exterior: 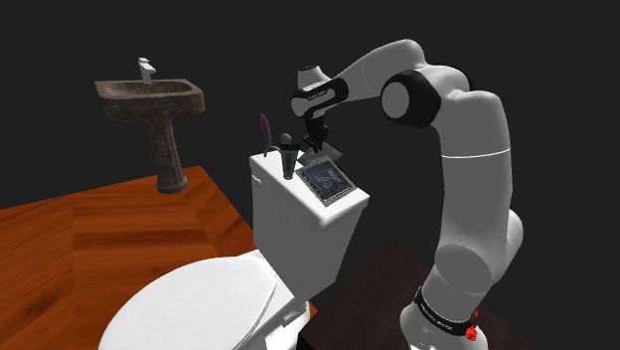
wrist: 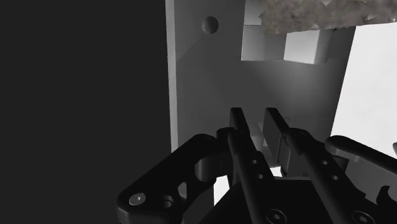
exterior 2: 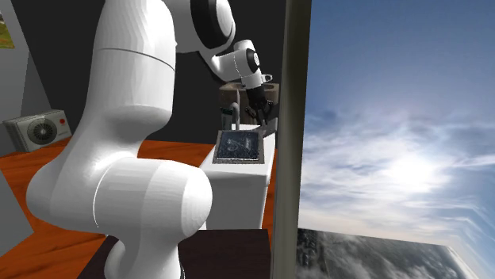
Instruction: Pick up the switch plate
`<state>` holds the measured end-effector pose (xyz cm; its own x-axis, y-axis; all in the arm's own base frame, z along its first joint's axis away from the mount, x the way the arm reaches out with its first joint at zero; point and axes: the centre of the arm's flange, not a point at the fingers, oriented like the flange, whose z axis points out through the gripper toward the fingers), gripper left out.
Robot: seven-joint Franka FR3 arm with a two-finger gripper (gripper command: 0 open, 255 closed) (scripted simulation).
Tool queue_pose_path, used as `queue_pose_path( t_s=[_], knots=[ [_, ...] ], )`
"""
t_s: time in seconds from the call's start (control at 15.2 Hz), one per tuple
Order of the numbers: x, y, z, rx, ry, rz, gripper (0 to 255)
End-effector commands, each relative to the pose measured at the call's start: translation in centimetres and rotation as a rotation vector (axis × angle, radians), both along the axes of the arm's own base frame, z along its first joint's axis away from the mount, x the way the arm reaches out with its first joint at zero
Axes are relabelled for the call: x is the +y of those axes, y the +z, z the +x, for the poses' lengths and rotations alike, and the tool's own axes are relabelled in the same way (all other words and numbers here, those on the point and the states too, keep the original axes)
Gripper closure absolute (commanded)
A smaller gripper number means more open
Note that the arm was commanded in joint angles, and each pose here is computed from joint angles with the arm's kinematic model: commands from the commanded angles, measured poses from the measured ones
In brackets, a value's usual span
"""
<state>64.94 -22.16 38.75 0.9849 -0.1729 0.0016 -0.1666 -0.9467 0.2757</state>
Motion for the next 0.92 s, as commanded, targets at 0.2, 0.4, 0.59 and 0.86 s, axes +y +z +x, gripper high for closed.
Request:
queue_pose_path(
  t_s=[0.2, 0.4, 0.59, 0.86],
  knots=[
    [-0.1, 2.7, 0.0, -0.001, -0.001, -0.001, 255],
    [-0.1, 4.2, 0.0, -0.001, -0.001, -0.001, 255],
    [-0.1, 5.8, 0.0, -0.001, -0.001, -0.001, 255],
    [-0.1, 7.0, 0.0, -0.001, -0.001, -0.001, 255]
  ],
)
